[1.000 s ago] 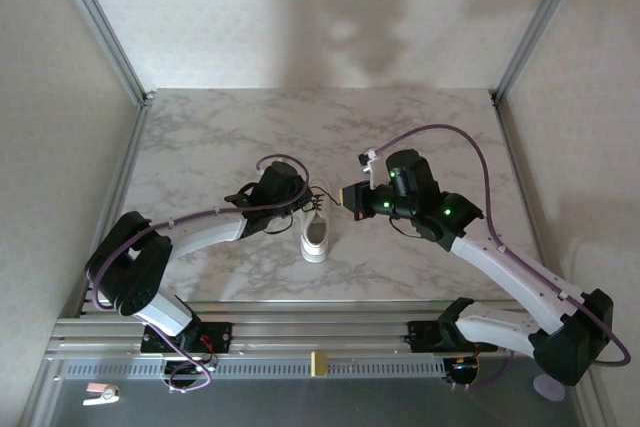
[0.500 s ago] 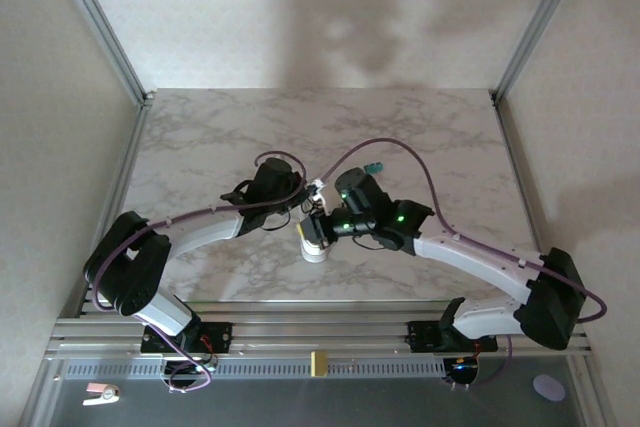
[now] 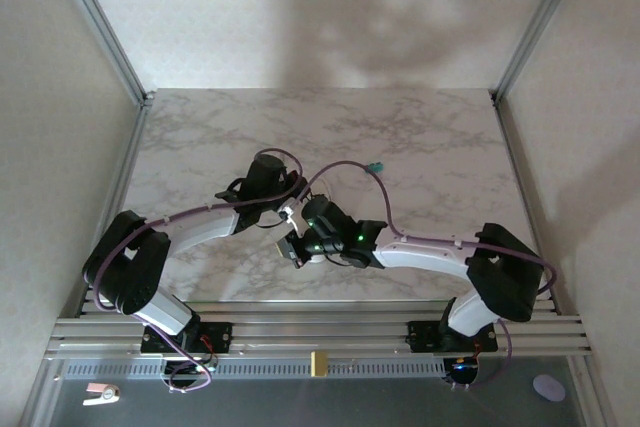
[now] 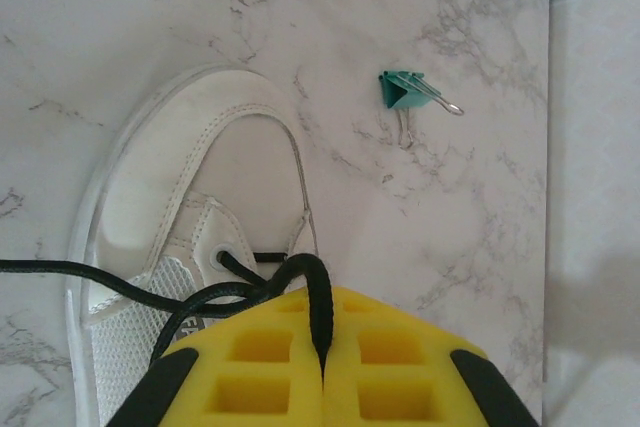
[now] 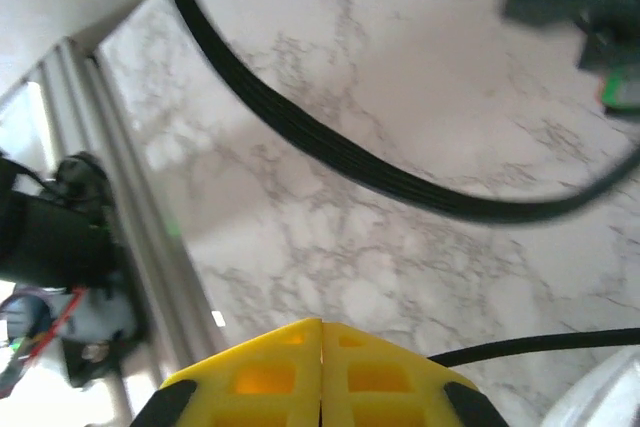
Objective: Tie the shoes
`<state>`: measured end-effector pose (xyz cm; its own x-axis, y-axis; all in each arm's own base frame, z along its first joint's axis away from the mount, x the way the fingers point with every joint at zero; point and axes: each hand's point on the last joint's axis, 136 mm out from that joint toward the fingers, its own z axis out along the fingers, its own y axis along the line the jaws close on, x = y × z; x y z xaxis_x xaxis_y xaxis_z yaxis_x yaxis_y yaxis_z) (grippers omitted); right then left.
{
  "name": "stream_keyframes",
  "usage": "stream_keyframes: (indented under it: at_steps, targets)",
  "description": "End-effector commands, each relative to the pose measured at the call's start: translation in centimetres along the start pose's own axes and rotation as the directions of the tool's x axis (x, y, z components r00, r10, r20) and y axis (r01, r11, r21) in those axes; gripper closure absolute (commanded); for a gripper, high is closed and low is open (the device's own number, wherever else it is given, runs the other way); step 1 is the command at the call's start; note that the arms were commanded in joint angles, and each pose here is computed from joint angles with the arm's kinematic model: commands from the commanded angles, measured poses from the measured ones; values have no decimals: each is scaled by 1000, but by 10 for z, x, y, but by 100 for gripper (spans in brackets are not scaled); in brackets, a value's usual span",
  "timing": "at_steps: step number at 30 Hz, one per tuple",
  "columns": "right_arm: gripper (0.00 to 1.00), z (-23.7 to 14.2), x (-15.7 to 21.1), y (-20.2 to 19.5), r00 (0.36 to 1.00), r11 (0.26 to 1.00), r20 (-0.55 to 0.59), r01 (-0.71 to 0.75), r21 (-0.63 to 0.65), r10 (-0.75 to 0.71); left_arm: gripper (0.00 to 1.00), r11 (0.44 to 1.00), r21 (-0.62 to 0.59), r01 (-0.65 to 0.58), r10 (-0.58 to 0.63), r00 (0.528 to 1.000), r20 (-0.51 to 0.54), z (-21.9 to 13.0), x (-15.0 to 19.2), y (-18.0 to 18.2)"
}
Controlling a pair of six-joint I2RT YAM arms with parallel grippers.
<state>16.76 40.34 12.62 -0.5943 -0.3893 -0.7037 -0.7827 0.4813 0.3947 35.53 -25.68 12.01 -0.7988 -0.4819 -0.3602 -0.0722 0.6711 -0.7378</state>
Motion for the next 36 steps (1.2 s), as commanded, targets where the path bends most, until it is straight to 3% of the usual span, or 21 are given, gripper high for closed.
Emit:
stream_keyframes:
  at_steps: [1, 3, 8, 11, 14, 19, 24, 30, 36]
  targets:
    - [85, 2, -12, -9, 995, 998, 90, 31, 51, -36, 100, 1000, 17, -12, 12, 1000, -2, 1, -1, 3]
    - [66, -1, -17, -5, 994, 999, 106, 30, 36, -33, 100, 1000, 19, -11, 12, 1000, -3, 1, -1, 4]
    - [43, -29, -38, -1, 978, 998, 206, 26, 58, -38, 100, 1000, 19, -10, 10, 1000, -6, 1, -1, 4]
    - [43, -55, -50, -22, 956, 988, 292, -28, 155, -19, 100, 1000, 18, -10, 11, 1000, -10, 2, -1, 5]
    - [46, -82, -52, -72, 936, 940, 350, -161, 302, 48, 100, 1000, 21, -12, 12, 1000, -13, 1, -1, 3]
    - [53, -80, -47, -106, 944, 946, 277, -242, 215, 179, 100, 999, -26, 22, -23, 999, -45, 3, 2, 8]
    - [63, -70, -53, -105, 964, 981, 233, -160, 114, 130, 100, 997, -41, 67, -70, 994, -82, 6, 7, 8]
    - [64, -61, -61, -108, 977, 991, 211, -9, 134, -20, 100, 994, -26, 105, -107, 988, -111, 6, 9, 0]
    - [66, -54, -70, -112, 979, 986, 189, 49, 157, -78, 100, 994, -8, 109, -109, 988, -106, 1, 4, -11]
